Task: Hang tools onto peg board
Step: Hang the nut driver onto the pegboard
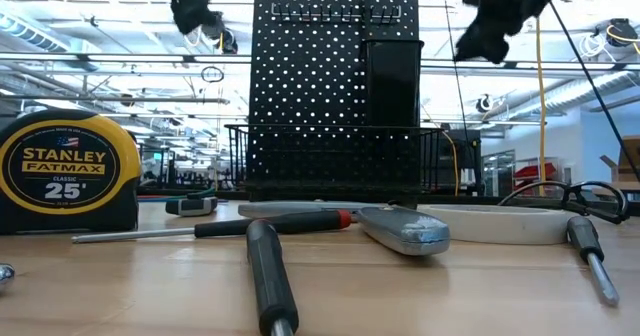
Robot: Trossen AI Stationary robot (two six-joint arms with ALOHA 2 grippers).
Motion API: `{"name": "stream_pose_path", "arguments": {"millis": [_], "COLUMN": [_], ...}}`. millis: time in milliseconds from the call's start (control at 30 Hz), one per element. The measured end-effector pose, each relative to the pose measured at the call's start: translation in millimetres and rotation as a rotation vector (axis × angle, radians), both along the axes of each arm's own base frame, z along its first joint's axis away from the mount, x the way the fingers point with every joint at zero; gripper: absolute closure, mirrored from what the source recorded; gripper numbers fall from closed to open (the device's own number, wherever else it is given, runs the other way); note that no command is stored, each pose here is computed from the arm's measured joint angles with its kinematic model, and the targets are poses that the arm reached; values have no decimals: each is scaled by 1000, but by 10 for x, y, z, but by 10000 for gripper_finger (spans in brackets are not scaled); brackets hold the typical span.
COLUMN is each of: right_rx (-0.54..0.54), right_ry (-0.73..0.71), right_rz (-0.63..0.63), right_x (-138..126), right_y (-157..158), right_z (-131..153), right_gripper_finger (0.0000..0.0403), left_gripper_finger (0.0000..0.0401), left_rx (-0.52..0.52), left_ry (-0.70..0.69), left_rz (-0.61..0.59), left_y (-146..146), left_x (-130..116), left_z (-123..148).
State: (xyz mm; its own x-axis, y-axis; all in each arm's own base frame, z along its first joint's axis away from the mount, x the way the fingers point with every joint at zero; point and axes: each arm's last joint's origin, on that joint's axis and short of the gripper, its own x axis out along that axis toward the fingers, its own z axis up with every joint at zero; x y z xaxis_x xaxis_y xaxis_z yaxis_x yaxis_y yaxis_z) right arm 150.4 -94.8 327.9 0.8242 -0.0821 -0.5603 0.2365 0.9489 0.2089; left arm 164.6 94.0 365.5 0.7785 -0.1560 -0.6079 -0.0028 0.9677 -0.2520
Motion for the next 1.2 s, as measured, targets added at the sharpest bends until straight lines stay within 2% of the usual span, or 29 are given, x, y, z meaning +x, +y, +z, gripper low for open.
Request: {"name": "stream_pose_path", "arguments": {"millis": [133, 367, 600, 800, 900, 1033, 1133, 1200], "right_rx": [88, 173, 255, 311, 381, 404, 373, 312], "right_ry": [-91, -196, -201, -181, -128, 35, 171, 229], "right_rz": [74, 205, 298, 407, 421, 462, 444, 429], "right_x": [87, 400, 733, 986, 1083, 1105, 1033, 969], "right_y": [229, 586, 986, 1331, 1487, 1617, 1685, 1740], "right_z": [96, 178, 108, -25, -129, -333, -458, -506], "right_gripper_finger": [238, 238, 238, 238, 238, 238, 238, 238], "left_gripper_finger": [195, 195, 196, 196, 196, 196, 196, 196], "left_rx": [5, 2, 19, 42, 48, 39, -1, -18], "left_ry": [22, 68, 81, 49, 53, 82, 122, 130], "left_rz": [-49, -145, -199, -154, -116, -40, 8, 20], "left_y": [-289, -724, -1156, -1496, -1664, -1869, -1996, -2071], "left_x": [75, 201, 260, 433, 606, 930, 1187, 1340], "left_z": [35, 29, 31, -5, -97, -327, -564, -712]}}
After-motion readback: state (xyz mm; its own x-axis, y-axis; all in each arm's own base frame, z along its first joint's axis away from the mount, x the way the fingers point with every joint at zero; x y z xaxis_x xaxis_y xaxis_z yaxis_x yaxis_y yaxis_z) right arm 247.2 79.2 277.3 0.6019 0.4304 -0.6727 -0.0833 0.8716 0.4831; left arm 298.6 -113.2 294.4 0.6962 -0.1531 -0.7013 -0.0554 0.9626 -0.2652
